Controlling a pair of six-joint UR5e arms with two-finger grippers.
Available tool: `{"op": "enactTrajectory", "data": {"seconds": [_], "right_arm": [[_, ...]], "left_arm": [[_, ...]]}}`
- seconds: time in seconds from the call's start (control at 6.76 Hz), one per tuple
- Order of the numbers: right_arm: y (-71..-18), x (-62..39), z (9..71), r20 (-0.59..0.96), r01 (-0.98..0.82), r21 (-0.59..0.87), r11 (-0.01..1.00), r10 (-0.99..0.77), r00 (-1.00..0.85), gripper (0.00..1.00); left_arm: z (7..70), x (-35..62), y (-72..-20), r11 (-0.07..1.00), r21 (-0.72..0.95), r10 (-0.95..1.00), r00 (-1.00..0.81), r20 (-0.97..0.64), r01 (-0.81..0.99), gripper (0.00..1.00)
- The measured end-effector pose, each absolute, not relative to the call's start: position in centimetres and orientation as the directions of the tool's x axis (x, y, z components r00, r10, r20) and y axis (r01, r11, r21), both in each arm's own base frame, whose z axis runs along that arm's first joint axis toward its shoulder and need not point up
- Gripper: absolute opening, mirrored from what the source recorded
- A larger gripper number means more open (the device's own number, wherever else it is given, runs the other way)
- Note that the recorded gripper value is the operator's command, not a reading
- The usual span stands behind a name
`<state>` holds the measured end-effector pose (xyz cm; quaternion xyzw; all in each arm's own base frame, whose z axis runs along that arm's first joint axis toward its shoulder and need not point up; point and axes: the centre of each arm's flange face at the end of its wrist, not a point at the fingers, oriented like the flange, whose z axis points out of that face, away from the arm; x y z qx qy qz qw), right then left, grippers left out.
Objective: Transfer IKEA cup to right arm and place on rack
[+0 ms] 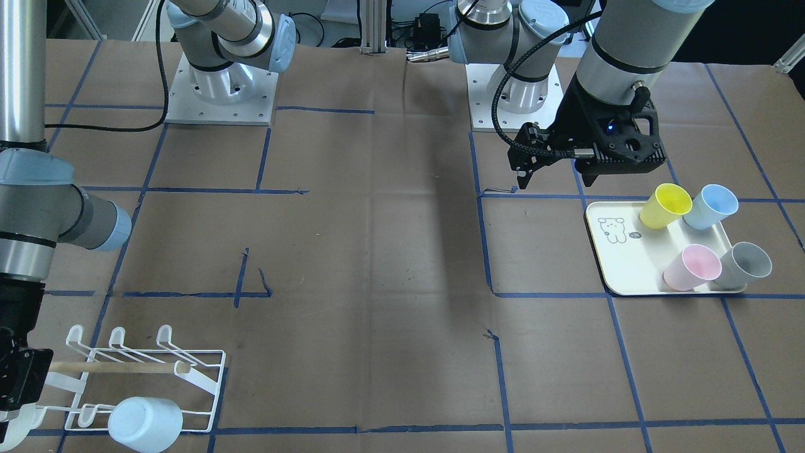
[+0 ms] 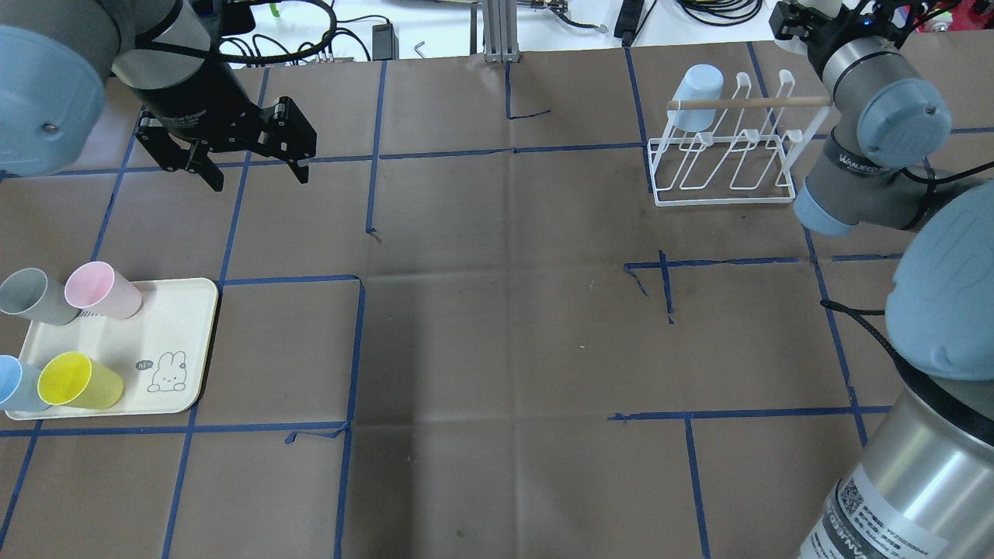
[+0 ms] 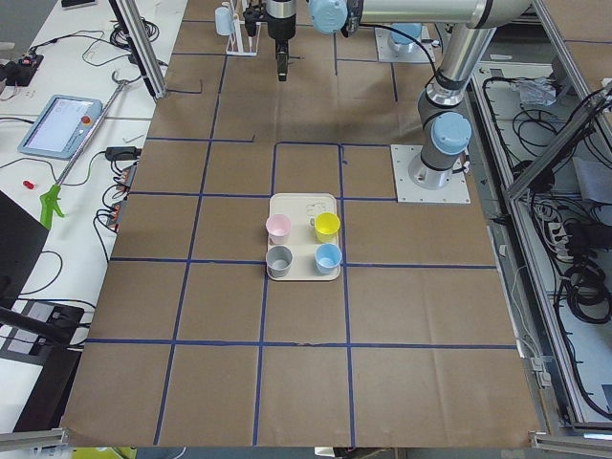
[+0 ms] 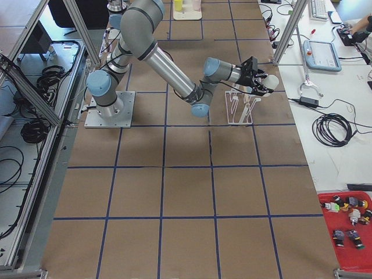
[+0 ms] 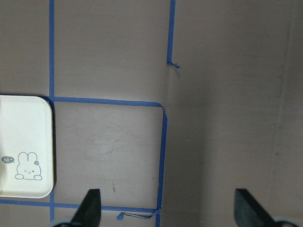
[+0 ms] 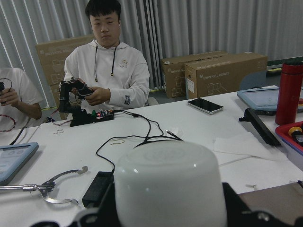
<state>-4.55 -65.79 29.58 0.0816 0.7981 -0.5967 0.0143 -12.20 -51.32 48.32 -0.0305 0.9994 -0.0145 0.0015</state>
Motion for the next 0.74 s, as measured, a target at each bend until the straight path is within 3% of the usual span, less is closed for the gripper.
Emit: {"op": "enactTrajectory", "data": {"seconds": [0.74], "right_arm": [[-65.3, -6.0, 26.2, -0.108, 0.144, -0.946, 0.292, 0.133, -0.985, 0.16]], "left_arm": [[47.4, -12.2, -51.4, 0.997, -0.043, -0.063, -0.998, 0.0, -0.063, 1.0]]}}
